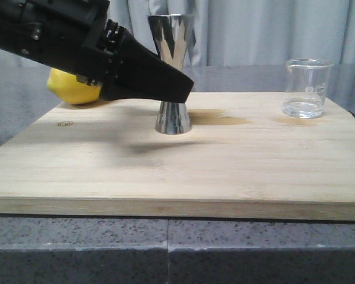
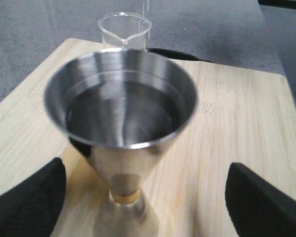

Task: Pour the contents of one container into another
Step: 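Open the left gripper and pull it back from the jigger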

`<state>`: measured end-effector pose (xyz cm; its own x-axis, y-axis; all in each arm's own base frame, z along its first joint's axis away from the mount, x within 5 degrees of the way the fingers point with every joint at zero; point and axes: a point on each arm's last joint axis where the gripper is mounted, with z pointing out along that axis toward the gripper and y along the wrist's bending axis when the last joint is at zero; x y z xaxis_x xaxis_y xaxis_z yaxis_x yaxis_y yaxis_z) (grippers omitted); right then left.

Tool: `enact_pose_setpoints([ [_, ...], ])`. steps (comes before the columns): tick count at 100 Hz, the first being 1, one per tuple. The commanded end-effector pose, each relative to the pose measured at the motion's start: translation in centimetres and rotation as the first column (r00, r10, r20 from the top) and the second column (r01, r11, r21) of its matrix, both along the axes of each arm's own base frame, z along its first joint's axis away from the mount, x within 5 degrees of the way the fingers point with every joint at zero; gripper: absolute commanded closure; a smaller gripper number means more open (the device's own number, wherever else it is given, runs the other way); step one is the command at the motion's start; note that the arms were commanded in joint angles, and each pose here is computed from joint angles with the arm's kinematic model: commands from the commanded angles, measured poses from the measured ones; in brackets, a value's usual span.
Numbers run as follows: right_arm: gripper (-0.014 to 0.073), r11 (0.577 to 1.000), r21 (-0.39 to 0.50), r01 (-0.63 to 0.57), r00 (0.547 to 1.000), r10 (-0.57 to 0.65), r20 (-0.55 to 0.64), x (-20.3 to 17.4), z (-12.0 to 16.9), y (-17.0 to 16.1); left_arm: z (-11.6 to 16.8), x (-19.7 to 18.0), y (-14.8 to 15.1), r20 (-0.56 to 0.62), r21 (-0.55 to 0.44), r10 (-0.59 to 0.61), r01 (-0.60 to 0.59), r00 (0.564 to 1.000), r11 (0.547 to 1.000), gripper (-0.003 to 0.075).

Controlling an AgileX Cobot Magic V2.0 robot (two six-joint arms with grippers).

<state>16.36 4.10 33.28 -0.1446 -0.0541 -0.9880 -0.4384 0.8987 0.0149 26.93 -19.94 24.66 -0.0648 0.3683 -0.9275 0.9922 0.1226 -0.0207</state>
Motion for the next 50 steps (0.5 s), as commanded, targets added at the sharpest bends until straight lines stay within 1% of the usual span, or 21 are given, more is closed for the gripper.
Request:
enact_pose_setpoints([
  [1, -0.0022, 1.0, 0.02, 0.007, 0.999, -0.008, 0.034, -0.1, 1.0, -0.1, 3.1, -0.7, 0.2, 0.034, -0.037, 0.033, -0.032, 0.999, 0.999, 0.0109],
  [18, -0.0022, 1.0, 0.012, 0.004, 0.999, -0.004, 0.034, -0.1, 1.0, 0.0, 5.0, -1.8, 1.4, 0.057, 0.042, 0.1, -0.103, 0.993, 0.994, 0.0109],
  [28, -0.0022, 1.0, 0.011, 0.001, 0.999, -0.002, 0.033, -0.1, 1.0, 0.0, 6.4, -2.7, 2.3, 0.054, 0.082, 0.164, -0.168, 0.985, 0.982, 0.0109],
  [32, -0.0022, 1.0, 0.011, 0.0, 0.999, 0.0, 0.033, -0.1, 1.0, 0.0, 7.0, -3.1, 2.8, 0.075, 0.102, 0.182, -0.189, 0.98, 0.977, 0.0109],
  [40, -0.0022, 1.0, 0.022, 0.003, 1.0, -0.003, 0.022, -0.1, 1.0, 0.0, 8.2, -4.0, 3.8, 0.084, 0.14, 0.247, -0.256, 0.965, 0.956, 0.0109],
  [45, -0.0022, 0.999, 0.032, 0.006, 1.0, -0.006, 0.001, -0.2, 0.9, 0.0, 9.1, -4.8, 4.6, 0.081, 0.149, 0.302, -0.312, 0.95, 0.938, 0.011],
  [49, -0.0022, 0.999, 0.047, 0.006, 1.0, -0.005, -0.02, -0.2, 1.0, 0.0, 9.7, -5.4, 5.2, 0.1, 0.167, 0.328, -0.341, 0.939, 0.925, 0.011],
  [50, -0.0022, 0.999, 0.035, 0.003, 1.0, -0.002, -0.018, -0.2, 1.0, 0.0, 9.6, -5.3, 5.2, 0.098, 0.173, 0.334, -0.347, 0.937, 0.922, 0.011],
])
